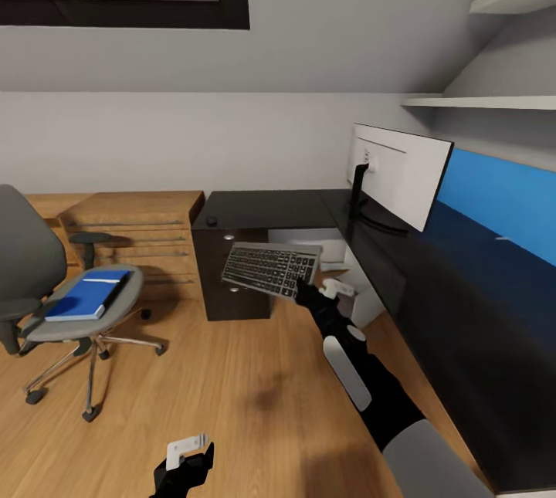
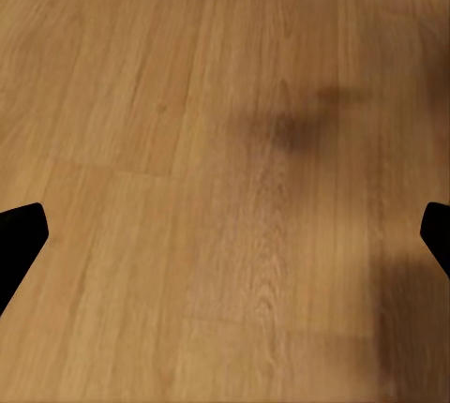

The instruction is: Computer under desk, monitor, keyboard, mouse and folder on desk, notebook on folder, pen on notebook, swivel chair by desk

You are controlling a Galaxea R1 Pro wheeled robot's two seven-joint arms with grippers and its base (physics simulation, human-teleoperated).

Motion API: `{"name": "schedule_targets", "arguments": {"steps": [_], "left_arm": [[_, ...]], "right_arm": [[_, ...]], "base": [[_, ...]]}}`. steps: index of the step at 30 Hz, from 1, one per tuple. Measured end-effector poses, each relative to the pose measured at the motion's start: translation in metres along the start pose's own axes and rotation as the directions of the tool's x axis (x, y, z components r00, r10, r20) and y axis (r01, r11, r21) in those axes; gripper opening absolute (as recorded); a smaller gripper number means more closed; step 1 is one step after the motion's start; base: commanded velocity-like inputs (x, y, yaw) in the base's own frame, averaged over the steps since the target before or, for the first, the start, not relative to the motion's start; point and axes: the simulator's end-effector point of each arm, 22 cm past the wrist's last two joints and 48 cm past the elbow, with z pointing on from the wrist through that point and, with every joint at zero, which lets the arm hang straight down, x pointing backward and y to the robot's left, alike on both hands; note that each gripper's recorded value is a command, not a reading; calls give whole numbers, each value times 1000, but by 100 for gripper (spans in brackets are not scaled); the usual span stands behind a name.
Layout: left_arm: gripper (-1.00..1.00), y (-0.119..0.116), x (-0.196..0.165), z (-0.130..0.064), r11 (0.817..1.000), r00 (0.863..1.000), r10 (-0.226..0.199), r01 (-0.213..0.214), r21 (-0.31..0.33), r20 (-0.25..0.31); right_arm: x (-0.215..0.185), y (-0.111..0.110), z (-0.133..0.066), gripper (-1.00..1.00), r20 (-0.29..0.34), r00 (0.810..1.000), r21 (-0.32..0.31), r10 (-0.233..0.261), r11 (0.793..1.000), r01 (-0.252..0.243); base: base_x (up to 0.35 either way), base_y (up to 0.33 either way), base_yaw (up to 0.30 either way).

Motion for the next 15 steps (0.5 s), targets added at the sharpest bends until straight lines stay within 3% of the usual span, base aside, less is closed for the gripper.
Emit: {"name": "schedule_targets", "arguments": {"steps": [6, 11, 15], "left_arm": [[100, 0, 0, 0, 1000, 1000, 0, 0, 0, 1], [100, 1, -1, 0, 1000, 1000, -1, 1, -2, 2], [100, 1, -2, 0, 1000, 1000, -2, 2, -2, 3]], "right_arm": [[-10, 12, 0, -100, 62, 997, -4, 39, 999, -39], [-20, 28, -2, -100, 140, 985, 10, 100, 995, -102], [-32, 22, -4, -100, 197, 973, 26, 119, 992, -126]], "base": [[16, 1, 0], [3, 0, 0], [0, 0, 0]]}}
